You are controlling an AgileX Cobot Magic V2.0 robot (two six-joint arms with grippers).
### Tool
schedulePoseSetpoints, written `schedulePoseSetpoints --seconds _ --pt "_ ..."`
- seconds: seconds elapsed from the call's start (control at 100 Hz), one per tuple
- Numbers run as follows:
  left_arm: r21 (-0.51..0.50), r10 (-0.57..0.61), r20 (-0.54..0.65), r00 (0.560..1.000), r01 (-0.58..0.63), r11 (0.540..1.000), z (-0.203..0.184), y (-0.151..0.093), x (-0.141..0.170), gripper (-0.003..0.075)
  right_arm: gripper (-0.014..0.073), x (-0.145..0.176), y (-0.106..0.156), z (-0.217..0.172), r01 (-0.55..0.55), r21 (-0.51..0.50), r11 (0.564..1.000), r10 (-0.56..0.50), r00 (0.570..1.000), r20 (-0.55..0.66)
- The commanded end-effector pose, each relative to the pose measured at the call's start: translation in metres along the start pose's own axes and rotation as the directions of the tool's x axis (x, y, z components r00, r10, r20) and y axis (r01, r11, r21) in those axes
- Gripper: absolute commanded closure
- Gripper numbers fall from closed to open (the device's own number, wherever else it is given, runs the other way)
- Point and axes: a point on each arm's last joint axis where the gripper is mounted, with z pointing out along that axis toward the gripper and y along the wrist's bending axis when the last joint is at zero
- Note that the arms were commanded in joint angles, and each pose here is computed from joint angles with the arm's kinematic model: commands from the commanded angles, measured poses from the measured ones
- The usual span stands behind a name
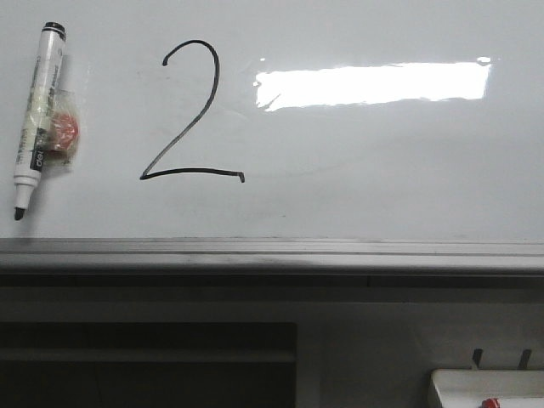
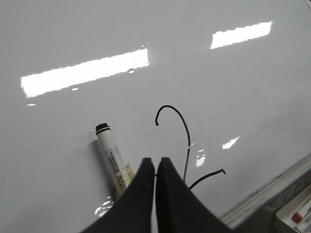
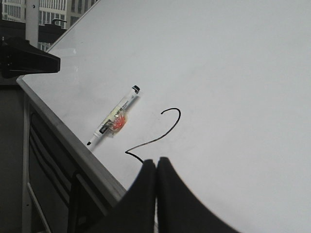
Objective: Write number 2 on whiteboard
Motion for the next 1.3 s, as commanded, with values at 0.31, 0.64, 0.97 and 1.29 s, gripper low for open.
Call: schedulePoseSetpoints --seconds 0.31,0.64,0.97,1.29 --pt "-0.063 -0.005 0.143 0.990 0.014 0.998 -0.011 0.006 -0.019 0.0741 0.0648 -0.012 -0.007 0.000 0.005 0.059 0.998 -0.008 0.998 0.056" --pt "-0.438 0.150 0.098 0.984 -0.093 0.894 -0.042 0.021 0.006 0.0741 0.0648 -0.012 -0.007 0.000 0.005 0.059 0.998 -0.008 0.998 0.056" --pt "-0.534 0.060 -0.065 0.996 -0.085 0.841 -0.045 0.022 0.070 0.0741 0.0648 -0.012 -0.007 0.000 0.005 0.058 0.998 -0.008 0.998 0.055" --pt "-0.507 -0.043 -0.256 0.966 -0.096 0.856 -0.046 0.020 0.091 0.0741 0.0648 -0.012 -0.007 0.000 0.005 0.057 0.998 -0.008 0.998 0.055"
